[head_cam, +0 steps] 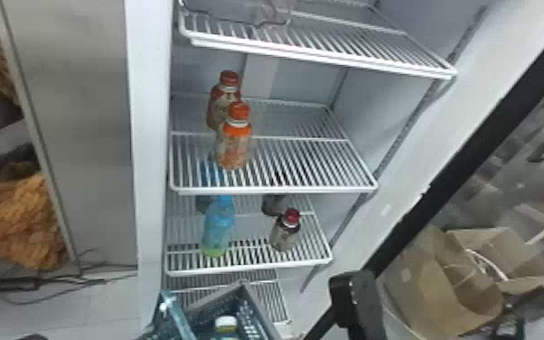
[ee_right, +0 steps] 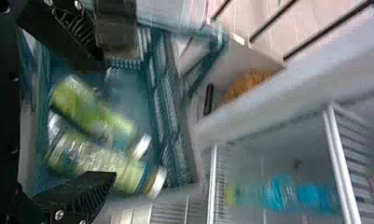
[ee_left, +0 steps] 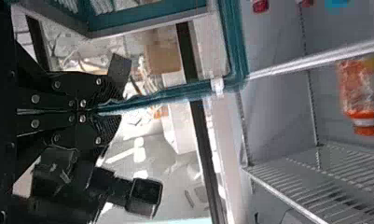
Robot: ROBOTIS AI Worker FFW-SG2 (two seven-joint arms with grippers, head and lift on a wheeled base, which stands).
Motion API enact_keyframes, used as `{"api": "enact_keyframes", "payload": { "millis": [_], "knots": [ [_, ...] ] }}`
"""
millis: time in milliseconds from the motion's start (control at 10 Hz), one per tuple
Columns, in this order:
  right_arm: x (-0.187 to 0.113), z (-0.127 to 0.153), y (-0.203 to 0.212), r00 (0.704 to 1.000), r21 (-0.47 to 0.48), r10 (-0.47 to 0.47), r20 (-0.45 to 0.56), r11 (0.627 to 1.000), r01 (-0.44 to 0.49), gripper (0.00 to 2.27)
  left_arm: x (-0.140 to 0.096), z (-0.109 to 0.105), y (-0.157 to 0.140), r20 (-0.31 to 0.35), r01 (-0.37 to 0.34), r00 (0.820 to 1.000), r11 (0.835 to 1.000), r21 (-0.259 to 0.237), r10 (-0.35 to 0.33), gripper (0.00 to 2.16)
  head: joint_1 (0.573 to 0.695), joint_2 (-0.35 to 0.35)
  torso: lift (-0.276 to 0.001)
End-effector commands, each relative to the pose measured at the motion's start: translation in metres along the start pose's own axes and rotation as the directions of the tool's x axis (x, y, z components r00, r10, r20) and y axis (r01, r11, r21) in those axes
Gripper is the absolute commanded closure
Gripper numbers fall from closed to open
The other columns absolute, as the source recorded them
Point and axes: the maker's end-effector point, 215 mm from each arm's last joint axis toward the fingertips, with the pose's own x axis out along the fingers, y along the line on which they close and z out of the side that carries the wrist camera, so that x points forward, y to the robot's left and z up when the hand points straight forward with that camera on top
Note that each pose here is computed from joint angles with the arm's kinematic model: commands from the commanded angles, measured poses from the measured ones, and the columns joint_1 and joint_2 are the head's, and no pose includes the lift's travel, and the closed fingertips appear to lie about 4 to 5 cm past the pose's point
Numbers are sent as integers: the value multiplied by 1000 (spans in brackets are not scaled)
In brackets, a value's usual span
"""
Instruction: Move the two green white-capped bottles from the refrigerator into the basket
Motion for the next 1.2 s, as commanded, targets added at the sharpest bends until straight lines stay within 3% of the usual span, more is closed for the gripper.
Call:
{"api": "enact_keyframes", "payload": {
  "millis": [0, 600, 1100],
  "knots": [
    [-5, -6, -5, 1000, 0, -30, -7, 1000, 30, 116, 0, 0, 0, -3, 0, 1000, 1000, 0, 0, 1199, 695, -350, -4],
    [-13, -6, -33, 991, 6, -134, 1, 991, 134, 116, 1, -1, 0, -3, -1, 1000, 1000, 2, 1, 1199, 695, -350, -4],
    [-10, 4, -85, 960, 47, -272, 60, 962, 269, 111, 0, 4, 4, 12, -8, 1000, 1000, 5, 8, 1199, 695, -350, -4]
  ]
}}
